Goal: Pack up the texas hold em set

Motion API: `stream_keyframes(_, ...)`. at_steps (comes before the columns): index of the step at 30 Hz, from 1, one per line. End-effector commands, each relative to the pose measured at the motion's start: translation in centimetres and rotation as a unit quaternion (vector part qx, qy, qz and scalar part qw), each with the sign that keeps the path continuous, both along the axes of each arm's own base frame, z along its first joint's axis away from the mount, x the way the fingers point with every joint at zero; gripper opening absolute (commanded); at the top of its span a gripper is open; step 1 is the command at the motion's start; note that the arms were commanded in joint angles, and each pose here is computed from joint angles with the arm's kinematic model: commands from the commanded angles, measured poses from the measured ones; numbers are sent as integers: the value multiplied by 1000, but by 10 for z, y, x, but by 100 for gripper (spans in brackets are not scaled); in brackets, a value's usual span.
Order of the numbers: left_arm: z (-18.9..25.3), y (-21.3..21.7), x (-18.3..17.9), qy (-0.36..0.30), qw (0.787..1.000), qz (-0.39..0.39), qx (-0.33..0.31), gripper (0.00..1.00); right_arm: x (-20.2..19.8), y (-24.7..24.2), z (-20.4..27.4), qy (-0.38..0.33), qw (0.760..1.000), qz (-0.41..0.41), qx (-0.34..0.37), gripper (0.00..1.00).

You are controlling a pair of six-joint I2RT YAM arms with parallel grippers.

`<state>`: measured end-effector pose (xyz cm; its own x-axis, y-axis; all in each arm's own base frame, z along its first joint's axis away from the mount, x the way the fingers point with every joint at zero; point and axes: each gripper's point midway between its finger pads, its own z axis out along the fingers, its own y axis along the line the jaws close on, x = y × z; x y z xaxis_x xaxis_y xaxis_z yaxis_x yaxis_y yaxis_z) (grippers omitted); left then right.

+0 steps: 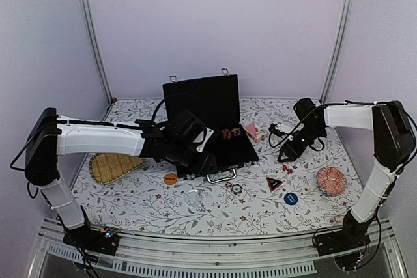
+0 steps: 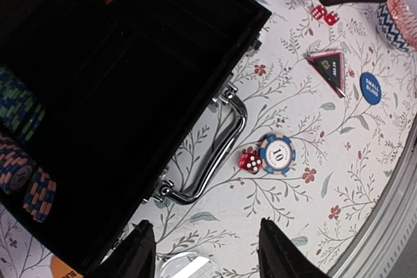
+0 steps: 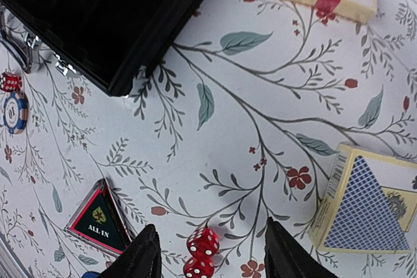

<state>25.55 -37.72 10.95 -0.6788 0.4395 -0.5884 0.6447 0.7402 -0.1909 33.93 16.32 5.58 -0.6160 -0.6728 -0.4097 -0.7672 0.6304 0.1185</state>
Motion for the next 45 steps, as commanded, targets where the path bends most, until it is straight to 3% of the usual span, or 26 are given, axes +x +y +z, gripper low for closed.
stream_keyframes(1,2,4,20,11,999,34,-32,53,-8,-3,-13,27,999,4,-33,55)
stream_keyframes(19,-17,6,21,23,999,34,-20,52,-29,-9,-37,55,994,21,-93,46)
stream_keyframes(30,-21,8,20,25,999,34,-18,52,-31,-10,-41,62,993,17,-100,28)
stream_keyframes(38,-24,10,19,25,999,34,-17,52,-37,-14,-43,71,991,20,-111,33)
stream_keyframes(45,-24,9,20,22,999,31,-16,52,-34,-11,-41,68,992,21,-108,20)
